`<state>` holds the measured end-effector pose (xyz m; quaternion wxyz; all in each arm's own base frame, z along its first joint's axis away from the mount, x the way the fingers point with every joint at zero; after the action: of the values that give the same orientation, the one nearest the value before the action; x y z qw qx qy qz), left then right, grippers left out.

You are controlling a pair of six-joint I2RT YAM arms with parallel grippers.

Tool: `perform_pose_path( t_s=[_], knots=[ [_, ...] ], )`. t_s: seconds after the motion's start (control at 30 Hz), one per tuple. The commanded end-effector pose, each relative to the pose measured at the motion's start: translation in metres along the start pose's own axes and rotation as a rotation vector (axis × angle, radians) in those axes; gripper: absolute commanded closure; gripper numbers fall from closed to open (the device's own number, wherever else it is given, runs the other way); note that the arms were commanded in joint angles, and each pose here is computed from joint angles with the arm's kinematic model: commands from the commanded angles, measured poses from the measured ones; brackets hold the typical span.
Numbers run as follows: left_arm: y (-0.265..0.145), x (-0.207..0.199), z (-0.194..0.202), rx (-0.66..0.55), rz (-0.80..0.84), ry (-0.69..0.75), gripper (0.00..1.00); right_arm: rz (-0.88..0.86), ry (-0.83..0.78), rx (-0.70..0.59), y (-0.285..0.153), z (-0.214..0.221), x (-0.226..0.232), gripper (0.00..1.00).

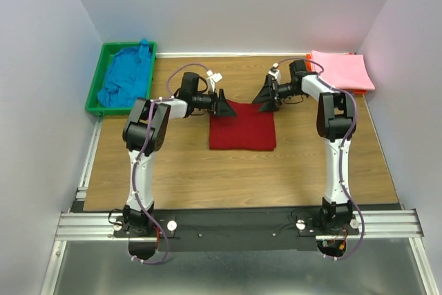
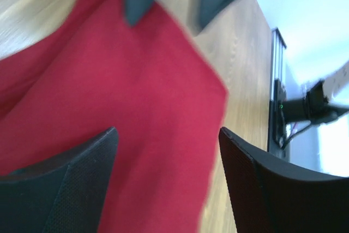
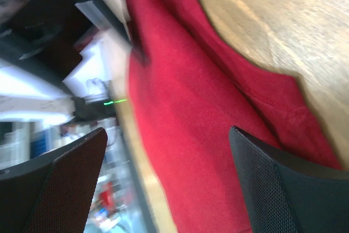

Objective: Fold and stack the t-shirts
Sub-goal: Fold the tshirt

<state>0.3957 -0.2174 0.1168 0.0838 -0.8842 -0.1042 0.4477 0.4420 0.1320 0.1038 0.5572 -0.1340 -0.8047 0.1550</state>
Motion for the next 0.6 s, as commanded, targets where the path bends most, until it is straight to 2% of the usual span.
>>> perform_pose_path(
  t_s=[0.0,0.1,0.13,0.17,0.23,0.3,0.33,0.37,0.47,0.5,0.57],
  knots=[
    [-0.011,0.041,-0.008,-0.094,-0.041,-0.114,0.22,0.034,0.010,-0.034,-0.011,-0.009,-0.032,0.00],
    [-0.018,0.074,0.008,-0.118,-0.042,-0.252,0.24,0.045,0.077,-0.017,-0.006,0.004,-0.060,0.00],
    [-0.021,0.075,0.007,-0.137,-0.029,-0.244,0.25,0.040,0.099,-0.015,-0.005,0.008,-0.064,0.00],
    [-0.022,0.076,0.014,-0.135,-0.023,-0.300,0.27,0.032,0.114,-0.014,-0.005,0.009,-0.068,0.00],
    [-0.025,0.065,0.017,-0.131,-0.001,-0.272,0.27,0.010,0.138,-0.034,-0.014,0.007,-0.067,0.00],
    [-0.034,0.041,0.003,-0.136,0.030,-0.178,0.22,0.002,0.119,-0.054,-0.023,0.001,-0.057,0.00],
    [-0.038,0.033,0.002,-0.132,0.039,-0.147,0.15,-0.002,0.072,-0.075,-0.033,-0.008,-0.035,0.00],
    [-0.041,0.025,-0.002,-0.131,0.041,-0.066,0.14,-0.006,0.056,-0.085,-0.038,-0.011,-0.023,0.00],
    [-0.056,-0.008,-0.021,-0.114,-0.041,0.078,0.11,-0.011,-0.007,-0.116,-0.055,-0.019,0.016,0.00],
    [-0.062,-0.023,-0.029,-0.101,-0.109,0.220,0.11,0.032,-0.056,-0.142,-0.067,-0.021,0.040,0.00],
    [-0.068,-0.036,-0.033,-0.089,-0.187,0.348,0.11,0.105,-0.106,-0.167,-0.079,-0.018,0.059,0.00]
  ],
)
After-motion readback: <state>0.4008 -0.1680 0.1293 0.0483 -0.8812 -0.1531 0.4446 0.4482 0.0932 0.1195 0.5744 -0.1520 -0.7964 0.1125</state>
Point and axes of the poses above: each gripper's point midway between its finger pads, its own y axis out along the fingers, its own x axis along the line the jaws close on, z = x × y, the point moved 9 cm from there along -y, back along the fingers, and after that the axes turned 4 degrees about -y, right-handed, at the moved point
